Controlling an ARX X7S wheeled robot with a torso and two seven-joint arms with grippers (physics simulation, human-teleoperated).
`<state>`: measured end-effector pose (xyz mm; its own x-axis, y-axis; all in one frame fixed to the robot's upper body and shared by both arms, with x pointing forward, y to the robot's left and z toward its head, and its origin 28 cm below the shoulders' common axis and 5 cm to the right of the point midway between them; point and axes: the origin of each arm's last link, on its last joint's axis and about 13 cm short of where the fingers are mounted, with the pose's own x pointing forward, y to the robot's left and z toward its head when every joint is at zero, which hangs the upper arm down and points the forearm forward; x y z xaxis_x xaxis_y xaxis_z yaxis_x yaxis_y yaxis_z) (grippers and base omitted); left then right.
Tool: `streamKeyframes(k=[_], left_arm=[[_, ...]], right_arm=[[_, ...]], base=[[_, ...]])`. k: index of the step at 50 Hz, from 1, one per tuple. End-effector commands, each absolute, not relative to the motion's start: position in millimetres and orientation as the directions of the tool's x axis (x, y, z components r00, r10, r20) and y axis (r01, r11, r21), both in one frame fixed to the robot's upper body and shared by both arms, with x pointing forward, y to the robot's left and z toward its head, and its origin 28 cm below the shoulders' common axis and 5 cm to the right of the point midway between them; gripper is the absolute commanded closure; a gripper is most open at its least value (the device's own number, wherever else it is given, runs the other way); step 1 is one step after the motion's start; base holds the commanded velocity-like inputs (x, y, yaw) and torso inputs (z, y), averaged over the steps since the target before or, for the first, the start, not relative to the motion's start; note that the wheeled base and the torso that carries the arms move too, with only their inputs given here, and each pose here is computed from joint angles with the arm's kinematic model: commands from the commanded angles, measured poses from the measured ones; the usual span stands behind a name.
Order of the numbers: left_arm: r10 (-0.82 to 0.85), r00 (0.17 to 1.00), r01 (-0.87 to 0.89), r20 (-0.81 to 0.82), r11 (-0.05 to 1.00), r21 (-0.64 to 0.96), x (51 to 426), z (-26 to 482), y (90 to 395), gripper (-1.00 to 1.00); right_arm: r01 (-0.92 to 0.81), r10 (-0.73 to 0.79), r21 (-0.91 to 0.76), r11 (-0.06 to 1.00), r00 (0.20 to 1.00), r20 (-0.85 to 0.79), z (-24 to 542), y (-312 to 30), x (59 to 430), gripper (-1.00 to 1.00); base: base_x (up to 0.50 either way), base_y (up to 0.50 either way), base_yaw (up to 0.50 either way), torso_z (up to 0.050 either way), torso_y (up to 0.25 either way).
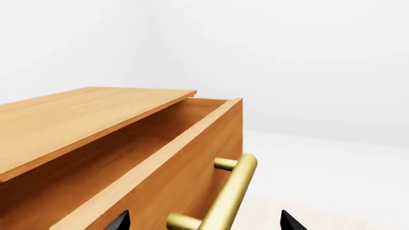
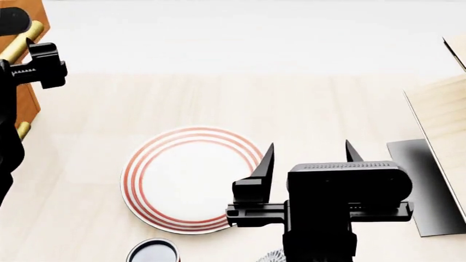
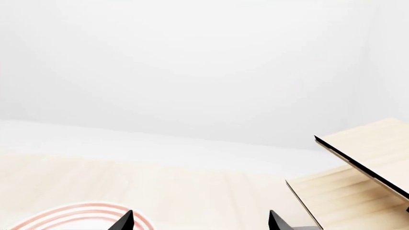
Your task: Close the top drawer of the cabinet.
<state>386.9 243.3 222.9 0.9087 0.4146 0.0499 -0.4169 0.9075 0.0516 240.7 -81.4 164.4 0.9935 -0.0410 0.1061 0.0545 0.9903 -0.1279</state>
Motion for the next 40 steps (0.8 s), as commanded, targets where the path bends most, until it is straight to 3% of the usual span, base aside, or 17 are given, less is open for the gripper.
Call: streamKeyframes(k=[1,5,6,8,40], left_arm=[[0.557,0.831,-0.556,-0.005,0.830,0.026,392,220,289,-1.00],[0.613,0.790,-0.613,0.007,0.789,0.040,392,222,303,-1.00],[0.679,0.734,-0.678,-0.011,0.734,0.038,390,224,327,-1.00],[0.732,0.682,-0.730,-0.020,0.681,0.053,387,219,345,-1.00],[0.725,0.688,-0.723,-0.024,0.688,0.064,389,215,344,-1.00]], right_arm=[[0.046,-0.033,-0.133,0.990,0.994,0.102,164,-76,239,-1.00],[0.043,-0.029,-0.134,0.990,0.994,0.105,165,-74,238,-1.00],[0.035,-0.022,-0.133,0.991,0.995,0.098,163,-71,239,-1.00],[0.033,-0.023,-0.133,0.991,0.997,0.079,154,-67,242,-1.00],[0.037,-0.028,-0.131,0.991,0.997,0.071,151,-68,243,-1.00]], base=[[0.00,0.00,0.00,0.000,0.000],[0.00,0.00,0.00,0.000,0.000],[0.00,0.00,0.00,0.000,0.000],[0.00,0.00,0.00,0.000,0.000],[0.01,0.01,0.01,0.000,0.000]])
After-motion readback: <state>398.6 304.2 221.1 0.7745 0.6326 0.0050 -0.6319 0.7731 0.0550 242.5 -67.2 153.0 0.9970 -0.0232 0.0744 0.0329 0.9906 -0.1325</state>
